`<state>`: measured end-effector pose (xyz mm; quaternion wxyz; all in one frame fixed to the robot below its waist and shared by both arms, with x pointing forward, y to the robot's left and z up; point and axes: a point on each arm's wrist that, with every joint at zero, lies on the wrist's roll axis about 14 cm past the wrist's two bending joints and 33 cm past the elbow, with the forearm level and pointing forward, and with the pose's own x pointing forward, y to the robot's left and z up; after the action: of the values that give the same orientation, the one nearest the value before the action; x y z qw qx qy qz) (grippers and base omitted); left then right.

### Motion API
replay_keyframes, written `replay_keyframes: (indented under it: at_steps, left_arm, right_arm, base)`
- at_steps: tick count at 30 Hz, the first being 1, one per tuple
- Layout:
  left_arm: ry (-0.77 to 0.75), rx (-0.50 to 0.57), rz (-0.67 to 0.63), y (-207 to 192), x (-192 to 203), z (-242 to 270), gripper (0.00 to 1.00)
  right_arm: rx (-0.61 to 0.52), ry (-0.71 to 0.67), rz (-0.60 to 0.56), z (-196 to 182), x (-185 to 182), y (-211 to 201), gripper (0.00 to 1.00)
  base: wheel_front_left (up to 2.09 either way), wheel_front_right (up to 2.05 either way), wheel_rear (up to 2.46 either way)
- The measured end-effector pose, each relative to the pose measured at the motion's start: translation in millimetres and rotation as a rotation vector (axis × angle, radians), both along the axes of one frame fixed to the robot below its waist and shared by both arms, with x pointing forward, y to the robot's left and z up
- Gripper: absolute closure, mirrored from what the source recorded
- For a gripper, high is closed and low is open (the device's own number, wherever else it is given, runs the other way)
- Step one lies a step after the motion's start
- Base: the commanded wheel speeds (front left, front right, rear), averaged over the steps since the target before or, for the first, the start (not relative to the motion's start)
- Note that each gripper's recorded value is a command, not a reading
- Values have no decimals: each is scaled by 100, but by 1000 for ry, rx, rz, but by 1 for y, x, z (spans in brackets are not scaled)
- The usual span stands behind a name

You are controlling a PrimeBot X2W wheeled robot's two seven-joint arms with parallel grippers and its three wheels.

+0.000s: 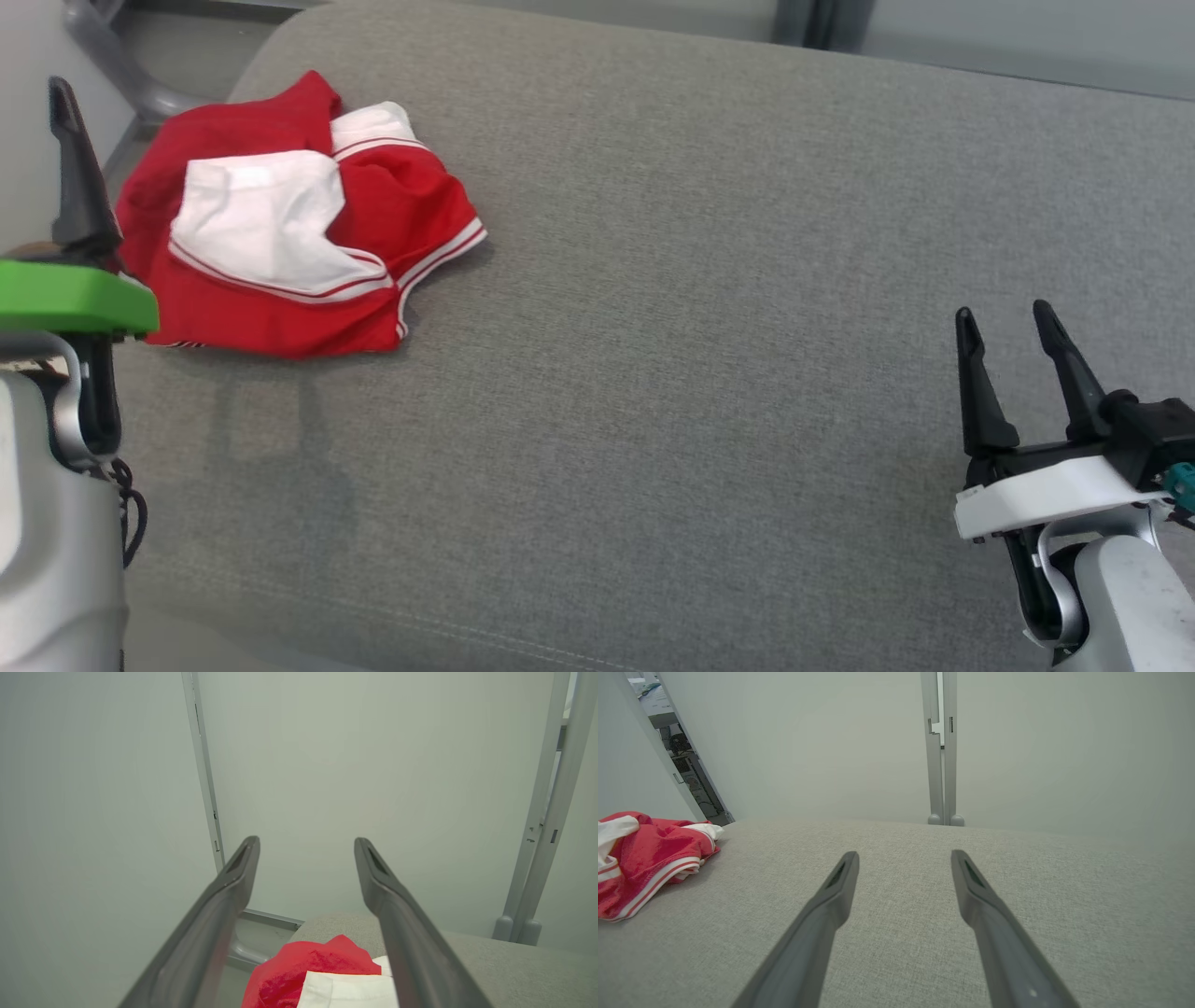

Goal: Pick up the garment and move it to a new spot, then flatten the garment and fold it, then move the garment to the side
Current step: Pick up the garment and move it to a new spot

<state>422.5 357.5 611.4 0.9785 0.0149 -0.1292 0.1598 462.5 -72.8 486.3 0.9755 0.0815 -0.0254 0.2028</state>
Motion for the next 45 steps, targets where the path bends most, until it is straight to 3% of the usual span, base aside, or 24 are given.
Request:
replay_keyframes:
  at_steps: [6,12,20,28,29,31,39,45]
  left_arm:
    - [110,-40,-60,-5,59,-23,0]
    - [389,-133,-122,-28,100,-108,0]
    - [759,-280,-124,-36,93,-199,0]
    - [972,-352,-123,-41,66,-237,0]
    - [991,-360,-122,-42,63,-240,20]
    - [992,-358,-121,-41,63,-239,100]
    - [885,-275,-157,-41,75,-205,100]
    - [629,-162,-206,-44,96,-129,100]
  right_arm:
    - [-21,29,-123,-17,9,-46,0]
    - [-51,74,-225,-37,8,-86,0]
    - [-75,109,-287,-49,1,-111,0]
    - [-74,106,-295,-46,-2,-113,0]
    - [-73,106,-296,-46,-3,-113,0]
    - [-71,105,-297,-45,-4,-112,0]
    - [-53,84,-305,-33,-8,-111,0]
    - [-30,51,-304,-16,-15,-106,0]
  base:
    - [0,0,0]
    - [0,0,0]
    - [0,0,0]
    - [0,0,0]
    - [0,0,0]
    - [0,0,0]
    - [0,0,0]
    - [0,0,0]
